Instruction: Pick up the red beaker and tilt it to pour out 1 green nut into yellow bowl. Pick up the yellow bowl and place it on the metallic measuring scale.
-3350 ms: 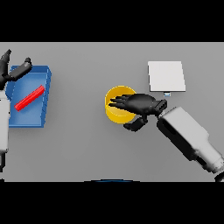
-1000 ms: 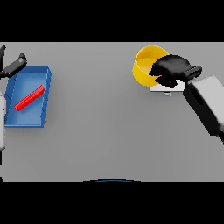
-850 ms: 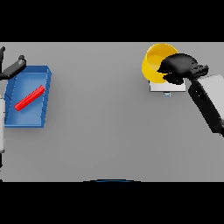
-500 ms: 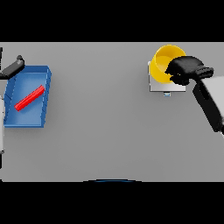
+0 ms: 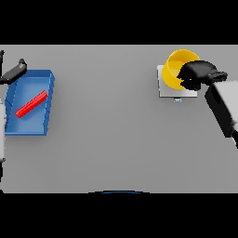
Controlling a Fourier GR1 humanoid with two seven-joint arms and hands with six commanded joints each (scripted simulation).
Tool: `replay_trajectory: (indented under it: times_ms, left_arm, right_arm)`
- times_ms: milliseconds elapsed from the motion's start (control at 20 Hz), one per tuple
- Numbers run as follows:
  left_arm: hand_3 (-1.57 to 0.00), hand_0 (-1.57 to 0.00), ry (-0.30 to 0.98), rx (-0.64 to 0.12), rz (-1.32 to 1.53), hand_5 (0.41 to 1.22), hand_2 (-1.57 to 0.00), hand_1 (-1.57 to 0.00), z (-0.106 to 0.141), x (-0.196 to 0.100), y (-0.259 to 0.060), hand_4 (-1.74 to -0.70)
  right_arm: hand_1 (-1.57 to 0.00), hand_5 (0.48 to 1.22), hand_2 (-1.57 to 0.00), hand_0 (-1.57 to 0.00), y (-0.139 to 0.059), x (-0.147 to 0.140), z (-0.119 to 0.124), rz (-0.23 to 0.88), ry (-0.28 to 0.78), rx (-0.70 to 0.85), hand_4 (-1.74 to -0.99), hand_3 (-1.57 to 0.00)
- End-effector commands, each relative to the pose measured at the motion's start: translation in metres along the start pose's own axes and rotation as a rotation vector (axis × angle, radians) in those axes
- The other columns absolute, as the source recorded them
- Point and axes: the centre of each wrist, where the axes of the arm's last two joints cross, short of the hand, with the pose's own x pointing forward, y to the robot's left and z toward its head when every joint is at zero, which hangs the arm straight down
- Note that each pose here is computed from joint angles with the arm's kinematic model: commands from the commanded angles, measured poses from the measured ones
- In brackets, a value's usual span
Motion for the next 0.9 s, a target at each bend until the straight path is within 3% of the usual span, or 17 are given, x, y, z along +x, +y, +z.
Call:
replay_trajectory:
  times_ms: [0,200,400,600,850]
  left_arm:
    - [0.00,0.00,0.004,0.001,0.000,0.775,0.00,0.00,0.0001,-0.0032,-0.0002,-0.84]
    - [0.00,0.00,-0.008,-0.009,0.014,0.765,0.00,0.00,0.0021,-0.0039,0.0004,-0.85]
    - [0.00,0.00,-0.011,-0.004,0.015,0.771,0.00,0.00,0.0011,0.0016,0.0013,-0.85]
    - [0.00,0.00,-0.008,0.002,0.010,0.772,0.00,0.00,0.0037,0.0014,0.0030,-0.86]
    - [0.00,0.00,-0.006,0.007,0.002,0.768,0.00,0.00,0.0043,0.0046,-0.0018,-0.85]
  right_arm:
    - [-1.04,1.155,-1.04,-1.32,0.0017,-0.0008,0.0001,-0.010,0.004,0.008,-1.621,-1.24]
    - [-0.60,0.955,-0.59,-0.83,0.0006,-0.0031,0.0004,-0.037,0.017,0.041,-1.550,-0.79]
    - [-0.28,0.865,-0.35,-0.37,-0.0037,-0.0039,0.0010,-0.049,0.025,0.056,-1.501,-0.56]
    - [-0.11,0.818,-0.18,-0.15,0.0015,-0.0079,0.0012,-0.029,0.029,0.073,-1.452,-0.40]
    - [-0.04,0.796,-0.06,-0.05,-0.0024,-0.0064,0.0034,-0.011,0.018,0.073,-1.414,-0.26]
